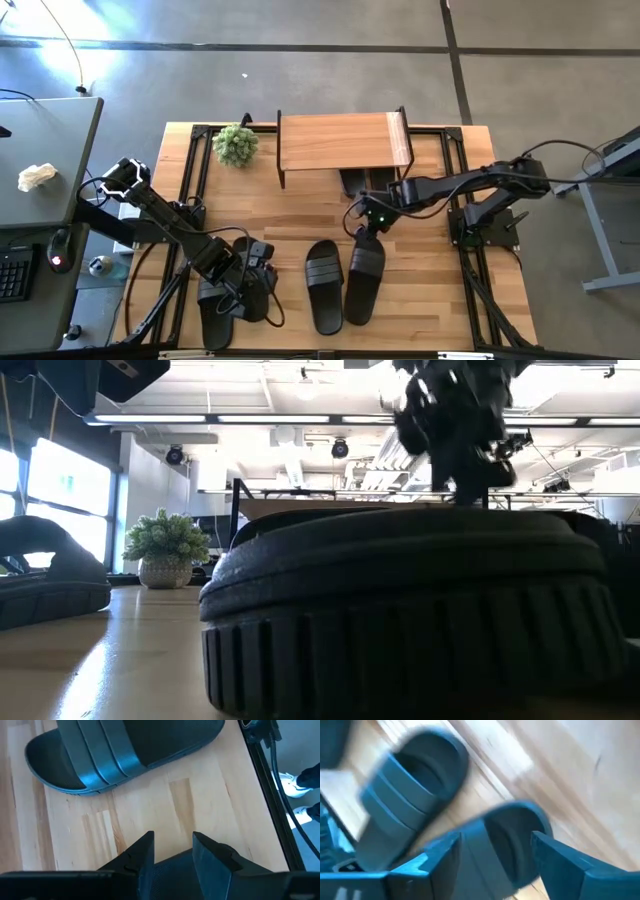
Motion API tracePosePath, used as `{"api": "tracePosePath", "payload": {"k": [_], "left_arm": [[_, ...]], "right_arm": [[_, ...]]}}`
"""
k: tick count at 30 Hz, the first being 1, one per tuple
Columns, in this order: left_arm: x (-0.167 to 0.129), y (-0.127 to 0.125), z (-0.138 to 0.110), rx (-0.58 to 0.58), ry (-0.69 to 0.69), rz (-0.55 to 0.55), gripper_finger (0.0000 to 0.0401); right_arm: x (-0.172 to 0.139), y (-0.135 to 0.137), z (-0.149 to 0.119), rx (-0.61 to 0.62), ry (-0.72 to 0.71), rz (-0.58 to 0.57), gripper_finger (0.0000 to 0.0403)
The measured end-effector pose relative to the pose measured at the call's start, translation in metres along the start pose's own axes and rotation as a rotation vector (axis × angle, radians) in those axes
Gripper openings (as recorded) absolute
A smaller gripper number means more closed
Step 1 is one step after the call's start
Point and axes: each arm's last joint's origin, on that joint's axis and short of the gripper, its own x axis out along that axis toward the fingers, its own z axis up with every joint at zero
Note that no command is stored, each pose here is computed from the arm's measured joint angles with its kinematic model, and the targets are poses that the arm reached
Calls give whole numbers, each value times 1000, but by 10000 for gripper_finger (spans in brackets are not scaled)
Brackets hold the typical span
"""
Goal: Pick and place slides into the shelf
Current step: Put the black slipper under the shelf
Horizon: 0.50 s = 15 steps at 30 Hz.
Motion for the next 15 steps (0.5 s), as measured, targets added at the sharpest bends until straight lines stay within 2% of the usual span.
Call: {"api": "tracePosePath", "payload": {"k": [4,9,12,15], "left_arm": [[0,2,0,-2,-21,62,117],[0,3,1,-27,-38,107,117],[0,4,1,-58,-42,115,117],[0,6,1,-81,-40,133,117]], "right_arm": [[-36,23,7,-90,-137,-40,184],[-82,51,2,-258,-384,-277,112],[-100,61,-7,-299,-532,-407,62],[-105,68,-16,-332,-563,-421,16]]}}
